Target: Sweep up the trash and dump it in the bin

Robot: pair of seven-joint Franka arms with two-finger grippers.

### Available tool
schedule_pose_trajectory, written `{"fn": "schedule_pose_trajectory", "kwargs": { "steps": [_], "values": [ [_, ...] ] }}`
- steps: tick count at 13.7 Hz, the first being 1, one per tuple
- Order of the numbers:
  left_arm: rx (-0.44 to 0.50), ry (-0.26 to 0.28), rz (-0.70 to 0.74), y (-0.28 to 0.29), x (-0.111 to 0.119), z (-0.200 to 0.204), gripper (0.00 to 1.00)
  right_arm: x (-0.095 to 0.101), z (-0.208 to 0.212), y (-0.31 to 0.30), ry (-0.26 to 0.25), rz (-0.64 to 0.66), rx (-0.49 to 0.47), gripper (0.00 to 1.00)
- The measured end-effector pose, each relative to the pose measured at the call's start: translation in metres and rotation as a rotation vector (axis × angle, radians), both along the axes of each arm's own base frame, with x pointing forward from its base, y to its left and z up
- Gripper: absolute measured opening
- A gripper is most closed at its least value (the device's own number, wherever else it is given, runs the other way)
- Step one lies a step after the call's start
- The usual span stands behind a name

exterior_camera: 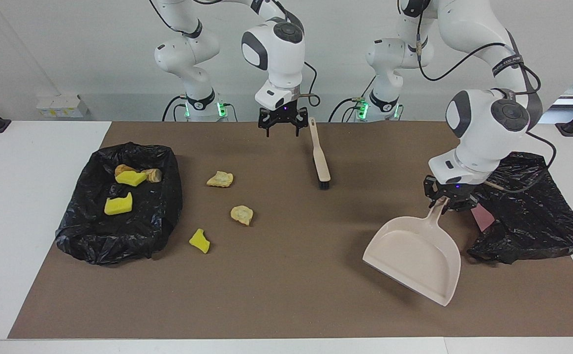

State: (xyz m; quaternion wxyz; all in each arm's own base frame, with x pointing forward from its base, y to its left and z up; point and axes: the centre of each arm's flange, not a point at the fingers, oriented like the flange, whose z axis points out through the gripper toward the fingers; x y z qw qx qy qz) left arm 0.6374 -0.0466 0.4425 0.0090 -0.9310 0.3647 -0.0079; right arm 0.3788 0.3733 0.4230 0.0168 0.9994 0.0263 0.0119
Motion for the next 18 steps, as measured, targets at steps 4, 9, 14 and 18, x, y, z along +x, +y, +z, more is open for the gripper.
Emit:
{"fn": "schedule_pose_trajectory", "kwargs": {
  "steps": [4, 9, 14, 18],
  "values": [
    [0.018, 0.055, -0.107, 0.009, -0.017, -0.022, 0.32, -0.033, -0.055, 0.055, -0.009, -0.016, 0.036, 0.92],
    [0.056, 0.063, -0.32, 0.01, -0.024, -0.027, 0.32, -0.07, -0.073, 0.089, 0.003, 0.045, 0.031, 0.84],
    [0.102, 0.074, -0.469, 0.009, -0.026, -0.029, 0.32, -0.077, -0.078, 0.092, 0.024, 0.043, 0.033, 0.74],
    [0.109, 0.081, -0.576, 0.004, -0.029, -0.029, 0.32, -0.081, -0.082, 0.093, 0.04, 0.037, 0.033, 0.35]
  ]
}}
